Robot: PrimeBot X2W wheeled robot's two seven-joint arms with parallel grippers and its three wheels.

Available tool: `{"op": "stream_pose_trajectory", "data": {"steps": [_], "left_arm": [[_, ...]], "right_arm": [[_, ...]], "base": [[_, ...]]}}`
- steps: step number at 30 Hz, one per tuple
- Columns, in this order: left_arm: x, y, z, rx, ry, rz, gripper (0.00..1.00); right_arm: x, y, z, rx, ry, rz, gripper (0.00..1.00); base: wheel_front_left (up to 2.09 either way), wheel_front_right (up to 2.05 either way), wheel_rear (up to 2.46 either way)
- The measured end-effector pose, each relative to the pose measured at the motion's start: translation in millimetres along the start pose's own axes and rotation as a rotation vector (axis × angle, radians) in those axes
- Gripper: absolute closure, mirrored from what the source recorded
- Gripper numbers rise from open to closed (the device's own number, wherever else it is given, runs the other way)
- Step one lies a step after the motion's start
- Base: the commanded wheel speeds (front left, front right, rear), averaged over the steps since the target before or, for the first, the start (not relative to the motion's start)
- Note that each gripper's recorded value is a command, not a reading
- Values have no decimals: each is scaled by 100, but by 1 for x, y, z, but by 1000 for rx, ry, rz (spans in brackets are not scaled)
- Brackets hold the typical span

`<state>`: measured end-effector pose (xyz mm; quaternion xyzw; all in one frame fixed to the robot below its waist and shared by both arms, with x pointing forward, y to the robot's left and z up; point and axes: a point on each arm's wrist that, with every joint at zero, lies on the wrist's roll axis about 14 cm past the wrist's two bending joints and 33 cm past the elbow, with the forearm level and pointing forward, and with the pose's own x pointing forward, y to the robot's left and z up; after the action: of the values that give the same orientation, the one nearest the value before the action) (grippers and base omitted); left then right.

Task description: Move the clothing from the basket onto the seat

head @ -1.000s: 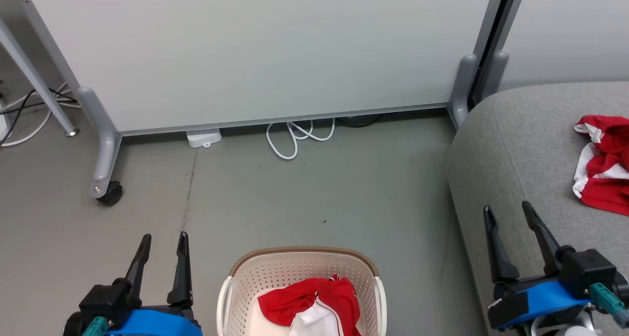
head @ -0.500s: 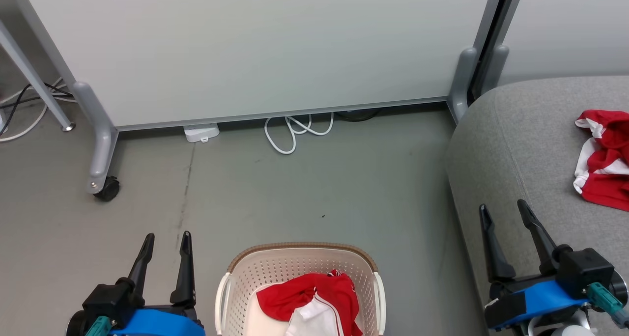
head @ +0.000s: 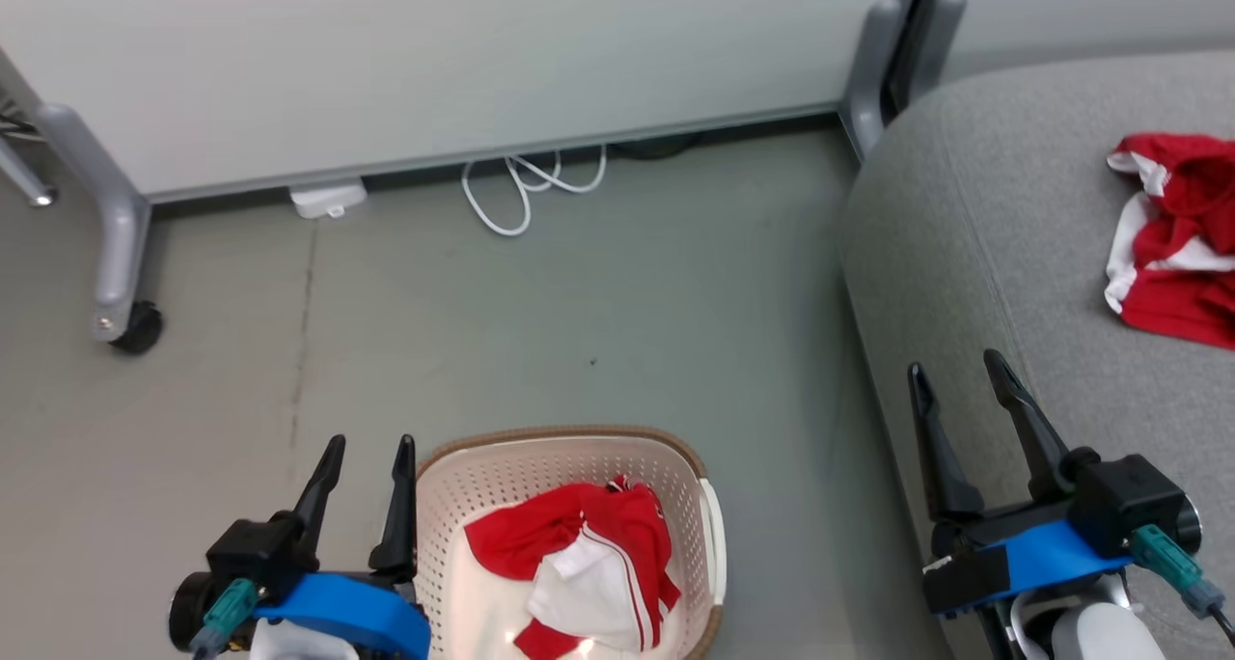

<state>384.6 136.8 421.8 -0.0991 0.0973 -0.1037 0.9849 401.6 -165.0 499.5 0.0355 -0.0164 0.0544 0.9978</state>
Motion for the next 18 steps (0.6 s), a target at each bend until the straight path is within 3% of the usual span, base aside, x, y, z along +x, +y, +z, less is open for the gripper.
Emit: {"op": "stream_pose_trajectory", "data": {"steps": [18], "left_arm": [[79, -52, -140, -14, 417, -254, 0]], "right_arm": [[37, -26, -59, -2, 106, -46, 0]], "base": [[0, 0, 0]]}}
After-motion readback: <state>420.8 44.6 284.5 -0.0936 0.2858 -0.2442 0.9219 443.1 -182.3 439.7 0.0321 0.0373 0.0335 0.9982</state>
